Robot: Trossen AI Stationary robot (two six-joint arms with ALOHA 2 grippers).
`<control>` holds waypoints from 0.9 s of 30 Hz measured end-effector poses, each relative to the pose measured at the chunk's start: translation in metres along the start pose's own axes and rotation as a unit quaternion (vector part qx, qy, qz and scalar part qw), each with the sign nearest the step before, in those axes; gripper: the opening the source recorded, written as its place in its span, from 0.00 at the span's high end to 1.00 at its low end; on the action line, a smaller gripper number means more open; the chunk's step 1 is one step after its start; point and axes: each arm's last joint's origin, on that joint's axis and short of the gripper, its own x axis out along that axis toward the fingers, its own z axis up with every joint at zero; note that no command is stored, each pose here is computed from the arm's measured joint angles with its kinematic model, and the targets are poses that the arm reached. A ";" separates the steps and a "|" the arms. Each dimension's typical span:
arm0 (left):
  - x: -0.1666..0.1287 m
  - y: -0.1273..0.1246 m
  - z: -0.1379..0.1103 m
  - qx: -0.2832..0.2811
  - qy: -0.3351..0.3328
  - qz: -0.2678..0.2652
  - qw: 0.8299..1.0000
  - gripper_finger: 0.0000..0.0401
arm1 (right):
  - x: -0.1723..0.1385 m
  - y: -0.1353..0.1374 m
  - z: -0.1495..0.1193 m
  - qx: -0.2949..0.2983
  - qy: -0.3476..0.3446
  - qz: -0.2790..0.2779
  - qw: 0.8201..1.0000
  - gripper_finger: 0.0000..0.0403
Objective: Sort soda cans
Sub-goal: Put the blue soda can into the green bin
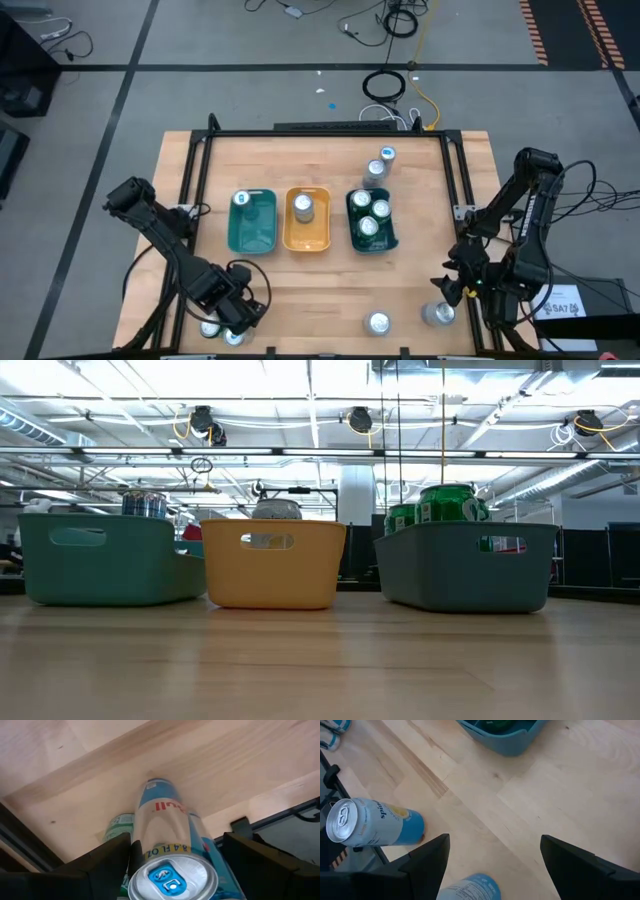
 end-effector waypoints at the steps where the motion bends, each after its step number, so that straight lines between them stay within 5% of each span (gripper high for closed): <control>1: 0.001 0.000 -0.001 0.002 0.001 0.001 1.000 0.18 | 0.000 0.000 0.000 0.000 0.000 0.000 1.000 0.25; 18: 0.004 0.002 -0.008 0.022 0.025 0.016 0.999 0.19 | 0.000 0.000 0.000 -0.004 -0.001 -0.001 1.000 0.25; 27: 0.004 0.003 -0.007 0.020 0.024 0.020 0.999 0.35 | 0.000 -0.001 0.001 -0.006 -0.002 -0.004 1.000 0.25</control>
